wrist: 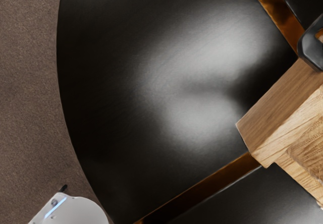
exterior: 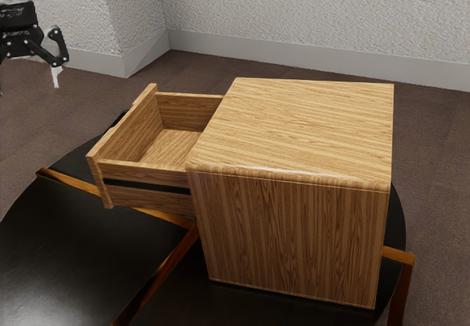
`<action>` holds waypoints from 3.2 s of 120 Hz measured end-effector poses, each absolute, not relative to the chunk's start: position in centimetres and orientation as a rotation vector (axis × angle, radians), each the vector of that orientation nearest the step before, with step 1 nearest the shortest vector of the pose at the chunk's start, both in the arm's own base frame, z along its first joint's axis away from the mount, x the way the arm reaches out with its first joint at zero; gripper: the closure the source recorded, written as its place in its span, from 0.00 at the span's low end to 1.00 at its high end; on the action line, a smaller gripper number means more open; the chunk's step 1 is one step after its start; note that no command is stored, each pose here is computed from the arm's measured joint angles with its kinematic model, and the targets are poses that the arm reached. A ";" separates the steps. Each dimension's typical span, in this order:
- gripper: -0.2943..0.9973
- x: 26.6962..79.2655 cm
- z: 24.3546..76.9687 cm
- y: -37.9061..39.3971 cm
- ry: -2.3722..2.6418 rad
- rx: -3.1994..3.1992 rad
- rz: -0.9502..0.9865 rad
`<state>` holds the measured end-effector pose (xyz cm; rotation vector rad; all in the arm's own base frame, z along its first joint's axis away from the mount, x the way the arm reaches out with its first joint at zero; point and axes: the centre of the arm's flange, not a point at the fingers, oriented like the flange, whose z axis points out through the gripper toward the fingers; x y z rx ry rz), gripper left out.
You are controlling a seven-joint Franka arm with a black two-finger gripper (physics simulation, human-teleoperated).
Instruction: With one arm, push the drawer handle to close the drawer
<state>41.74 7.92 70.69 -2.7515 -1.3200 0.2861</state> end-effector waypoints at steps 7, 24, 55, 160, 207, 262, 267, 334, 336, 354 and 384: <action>0.23 42.9 70.3 8.7 -1.434 -2.690 0.231; 0.23 45.3 70.1 9.0 -1.641 -2.594 0.129; 0.43 45.2 65.2 8.6 -1.850 -2.355 0.201; 0.83 49.2 53.3 10.9 -2.458 -2.054 -0.314; 0.84 51.5 51.5 10.5 -2.478 -2.076 -0.406; 0.84 52.4 51.3 5.5 -2.432 -2.193 -0.426; 0.84 52.5 51.3 5.0 -2.425 -2.205 -0.430; 0.84 53.4 50.5 0.3 -2.357 -2.293 -0.429; 0.84 53.5 50.4 0.3 -2.355 -2.294 -0.428; 0.84 53.8 50.1 -0.7 -2.342 -2.309 -0.423; 0.84 54.5 50.3 -2.4 -2.324 -2.334 -0.431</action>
